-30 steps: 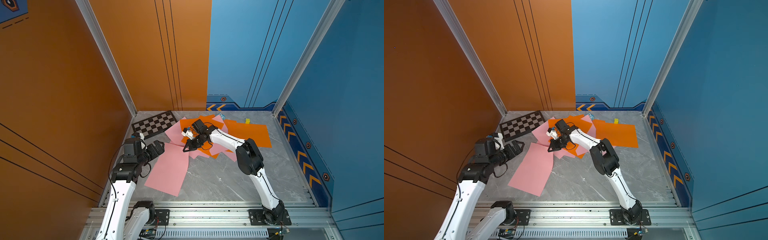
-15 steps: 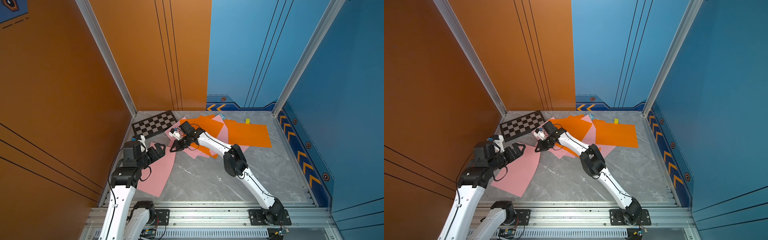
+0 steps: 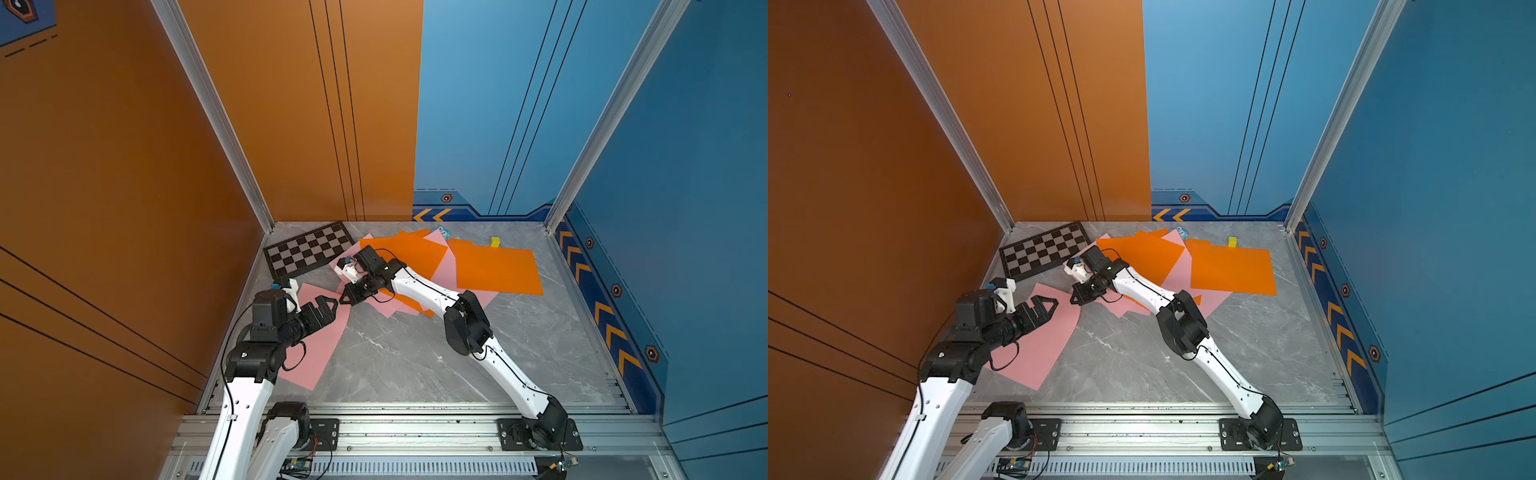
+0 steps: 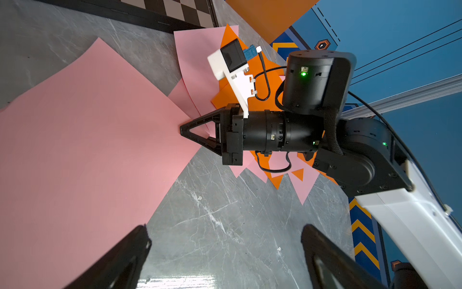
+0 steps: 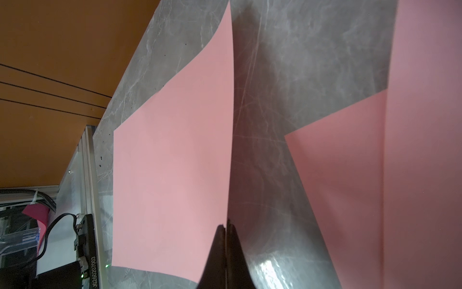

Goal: Sort the scattered colored papers by color
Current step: Place the colored paper at the center of the board.

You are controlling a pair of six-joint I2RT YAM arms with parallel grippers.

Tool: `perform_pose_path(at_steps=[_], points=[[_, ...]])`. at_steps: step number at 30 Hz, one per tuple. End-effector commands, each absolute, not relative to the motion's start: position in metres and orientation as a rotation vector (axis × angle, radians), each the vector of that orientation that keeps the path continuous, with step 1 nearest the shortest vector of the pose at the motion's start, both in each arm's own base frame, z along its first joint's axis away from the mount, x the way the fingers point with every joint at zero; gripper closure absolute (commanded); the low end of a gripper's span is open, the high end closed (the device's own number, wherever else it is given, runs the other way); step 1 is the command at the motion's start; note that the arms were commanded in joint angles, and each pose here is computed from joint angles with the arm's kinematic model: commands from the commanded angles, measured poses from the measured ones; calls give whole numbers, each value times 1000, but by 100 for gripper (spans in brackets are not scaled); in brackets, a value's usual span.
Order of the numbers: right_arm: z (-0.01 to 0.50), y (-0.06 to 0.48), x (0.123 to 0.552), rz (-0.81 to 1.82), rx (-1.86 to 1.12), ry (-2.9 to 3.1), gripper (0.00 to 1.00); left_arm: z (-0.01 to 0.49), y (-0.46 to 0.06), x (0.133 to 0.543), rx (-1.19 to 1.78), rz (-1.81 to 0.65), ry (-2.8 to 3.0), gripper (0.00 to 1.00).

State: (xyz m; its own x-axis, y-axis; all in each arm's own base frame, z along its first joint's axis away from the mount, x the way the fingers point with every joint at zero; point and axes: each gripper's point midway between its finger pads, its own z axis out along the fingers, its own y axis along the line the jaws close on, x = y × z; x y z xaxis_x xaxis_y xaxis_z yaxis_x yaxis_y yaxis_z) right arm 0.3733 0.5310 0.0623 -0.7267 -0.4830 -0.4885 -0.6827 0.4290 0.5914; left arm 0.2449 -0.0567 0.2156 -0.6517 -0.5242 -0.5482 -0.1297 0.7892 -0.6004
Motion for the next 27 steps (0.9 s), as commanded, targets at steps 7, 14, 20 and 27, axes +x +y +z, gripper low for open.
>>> perform_pose_path(at_steps=[7, 14, 20, 27], points=[[80, 472, 392, 1381, -1090, 2421, 100, 203, -68, 233, -454, -725, 2268, 2], [83, 461, 374, 1493, -1163, 2422, 100, 202, -74, 232, -420, -737, 2283, 2], [77, 450, 355, 1545, -1238, 2445, 100, 200, -78, 231, -395, -742, 2296, 2], [64, 447, 355, 1417, -1281, 2488, 100, 193, -80, 231, -399, -728, 2322, 2]])
